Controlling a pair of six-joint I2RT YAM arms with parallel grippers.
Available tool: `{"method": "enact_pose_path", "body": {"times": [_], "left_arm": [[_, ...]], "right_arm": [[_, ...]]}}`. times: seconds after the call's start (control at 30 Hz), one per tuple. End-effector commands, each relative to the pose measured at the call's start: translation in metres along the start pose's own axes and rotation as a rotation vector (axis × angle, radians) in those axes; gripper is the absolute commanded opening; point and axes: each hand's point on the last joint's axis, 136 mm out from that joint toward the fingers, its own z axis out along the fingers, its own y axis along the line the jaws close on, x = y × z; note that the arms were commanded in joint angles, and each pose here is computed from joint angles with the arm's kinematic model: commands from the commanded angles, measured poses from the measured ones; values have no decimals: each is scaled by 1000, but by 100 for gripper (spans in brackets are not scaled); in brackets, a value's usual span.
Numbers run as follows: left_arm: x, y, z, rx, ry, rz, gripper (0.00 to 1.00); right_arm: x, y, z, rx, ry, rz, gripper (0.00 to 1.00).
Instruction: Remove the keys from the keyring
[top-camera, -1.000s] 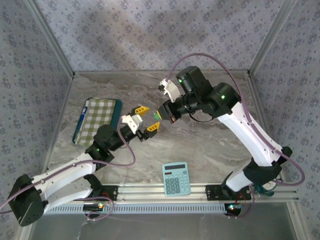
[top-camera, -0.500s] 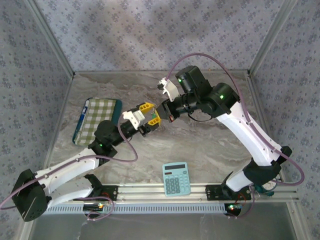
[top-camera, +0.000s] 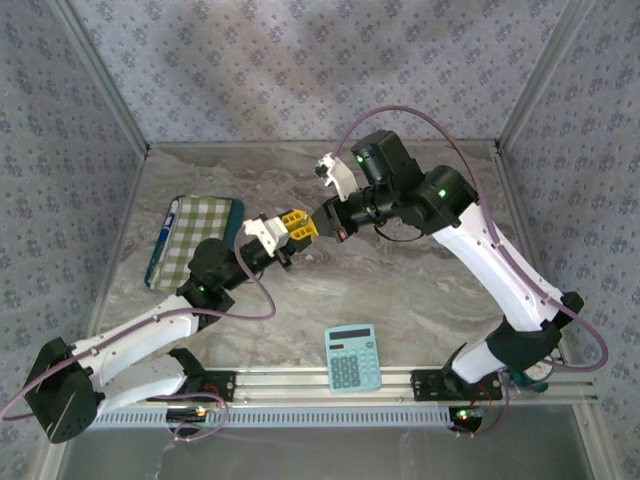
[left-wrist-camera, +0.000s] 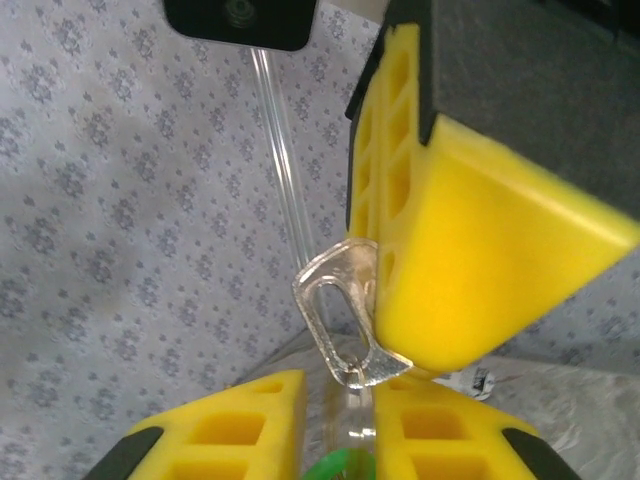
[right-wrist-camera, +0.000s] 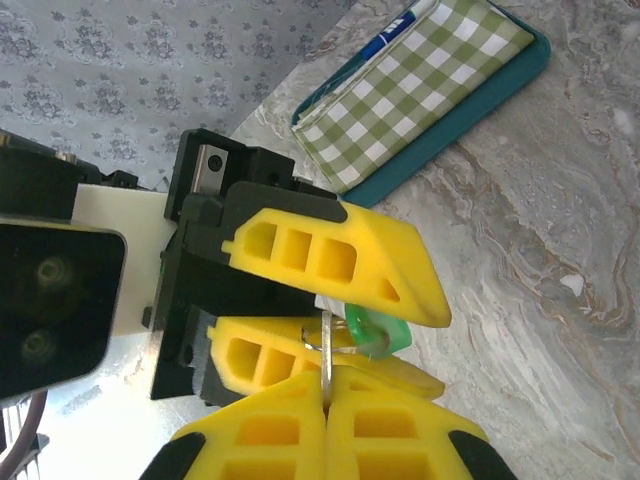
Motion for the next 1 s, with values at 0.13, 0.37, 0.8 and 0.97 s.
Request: {"method": "enact_pose_path", "body": {"times": [0.13,0.37,0.8,0.97], "left_arm": [[-27,6,-6,-10,-66,7,2],[-27,5,-3,4,-58,2,7],[-31,27,-2,-44,-39,-148,0],[-34,28,2,-10,43,-267,0]], "right_arm": [[-8,2,-18,-8,-79,11,0],[-14,5,-20,-35,-106,17,0],[-19,2,-38,20,-245,-153,0],[-14,19,-51,28,-410,-414,0]]}}
